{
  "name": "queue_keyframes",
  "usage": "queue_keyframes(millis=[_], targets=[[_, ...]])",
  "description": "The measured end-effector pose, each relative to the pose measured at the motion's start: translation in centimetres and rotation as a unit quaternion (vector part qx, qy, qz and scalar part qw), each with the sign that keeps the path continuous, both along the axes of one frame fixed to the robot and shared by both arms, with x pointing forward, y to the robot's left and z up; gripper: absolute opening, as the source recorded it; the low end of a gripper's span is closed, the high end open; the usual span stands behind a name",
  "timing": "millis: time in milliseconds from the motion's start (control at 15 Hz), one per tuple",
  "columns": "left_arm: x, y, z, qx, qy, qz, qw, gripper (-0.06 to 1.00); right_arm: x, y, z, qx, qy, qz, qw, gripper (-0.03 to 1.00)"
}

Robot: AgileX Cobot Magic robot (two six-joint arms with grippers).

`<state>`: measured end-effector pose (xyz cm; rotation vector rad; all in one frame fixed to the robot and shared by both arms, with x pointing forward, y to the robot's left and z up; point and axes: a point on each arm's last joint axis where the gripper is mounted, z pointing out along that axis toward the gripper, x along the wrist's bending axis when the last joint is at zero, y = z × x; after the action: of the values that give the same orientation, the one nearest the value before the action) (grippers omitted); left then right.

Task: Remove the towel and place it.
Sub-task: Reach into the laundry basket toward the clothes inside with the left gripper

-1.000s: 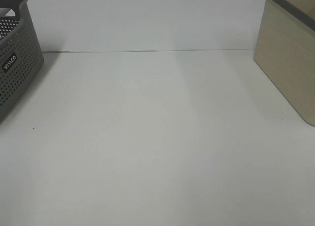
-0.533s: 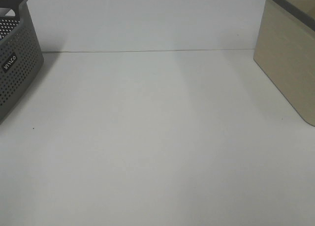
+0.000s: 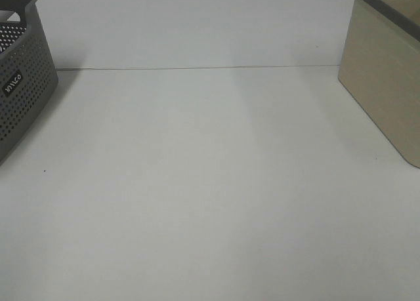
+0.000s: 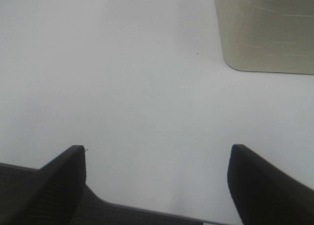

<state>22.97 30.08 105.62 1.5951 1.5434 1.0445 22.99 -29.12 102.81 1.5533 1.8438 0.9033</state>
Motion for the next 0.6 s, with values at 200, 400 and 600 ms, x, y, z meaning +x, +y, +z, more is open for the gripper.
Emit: queue_keyframes(millis=[200, 400, 600], targets=[[0.0, 0.0, 0.0, 0.0, 0.0, 0.0, 1.0, 0.99, 0.0, 0.0, 0.0, 0.0, 0.0, 0.0, 1.0, 0.77], [0.0, 0.0, 0.0, 0.0, 0.0, 0.0, 1.0, 0.99, 0.0, 0.0, 0.0, 0.0, 0.0, 0.0, 1.0, 0.77], [0.0, 0.0, 0.0, 0.0, 0.0, 0.0, 1.0, 0.99, 0.0, 0.0, 0.0, 0.0, 0.0, 0.0, 1.0, 0.77]])
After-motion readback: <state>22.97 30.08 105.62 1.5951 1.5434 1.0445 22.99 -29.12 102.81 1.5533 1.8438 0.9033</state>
